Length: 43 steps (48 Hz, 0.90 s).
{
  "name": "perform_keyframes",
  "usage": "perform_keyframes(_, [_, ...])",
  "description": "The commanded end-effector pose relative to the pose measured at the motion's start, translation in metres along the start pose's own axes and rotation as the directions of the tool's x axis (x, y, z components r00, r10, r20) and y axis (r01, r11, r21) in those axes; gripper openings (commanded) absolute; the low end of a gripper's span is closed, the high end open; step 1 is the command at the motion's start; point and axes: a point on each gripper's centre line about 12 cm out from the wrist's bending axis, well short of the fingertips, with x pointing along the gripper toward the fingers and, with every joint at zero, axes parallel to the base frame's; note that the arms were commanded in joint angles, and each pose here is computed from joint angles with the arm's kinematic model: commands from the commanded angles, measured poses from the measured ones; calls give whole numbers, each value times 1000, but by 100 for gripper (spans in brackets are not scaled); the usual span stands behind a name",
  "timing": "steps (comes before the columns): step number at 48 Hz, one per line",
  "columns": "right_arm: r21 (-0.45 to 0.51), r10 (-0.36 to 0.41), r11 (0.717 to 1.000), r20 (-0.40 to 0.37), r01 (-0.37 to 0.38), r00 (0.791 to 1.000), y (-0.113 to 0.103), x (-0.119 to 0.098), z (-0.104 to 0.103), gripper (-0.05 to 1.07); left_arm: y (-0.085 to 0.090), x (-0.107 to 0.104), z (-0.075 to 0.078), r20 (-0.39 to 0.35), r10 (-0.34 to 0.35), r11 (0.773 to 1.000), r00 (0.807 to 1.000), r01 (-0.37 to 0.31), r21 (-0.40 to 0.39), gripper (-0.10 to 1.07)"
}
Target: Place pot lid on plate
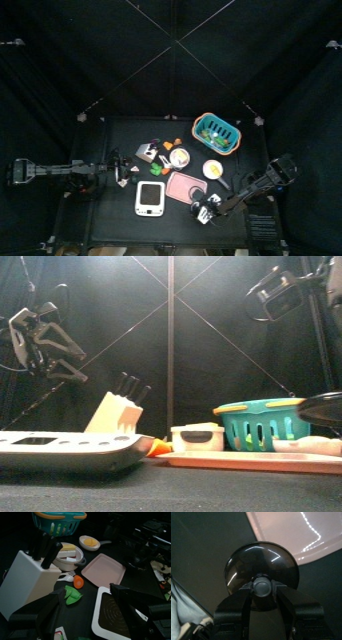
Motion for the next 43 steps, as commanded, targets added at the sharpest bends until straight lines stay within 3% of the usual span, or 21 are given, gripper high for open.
perform_keyframes(1, [65, 21, 998, 55, -25, 998, 0, -9, 32, 63, 0, 2, 6, 17, 0, 1000, 1000, 0, -1, 104])
perform_keyframes(9, [100, -40, 994, 97, 30, 995, -11, 4, 60, 63, 0, 2, 5, 16, 2, 1000, 1000, -2, -2, 104])
perform_keyframes(22, [124, -127, 986, 112, 112, 986, -22, 29, 84, 65, 0, 1, 3, 12, 1, 1000, 1000, -1, -2, 104])
perform_keyframes(29, [110, -175, 981, 120, 163, 977, -27, 34, 87, 65, 0, 1, 3, 12, 1, 1000, 1000, -1, -2, 104])
perform_keyframes(43, [108, -202, 976, 120, 189, 972, -27, 42, 91, 67, 1, 1, 3, 11, 7, 1000, 1000, -6, -12, 104])
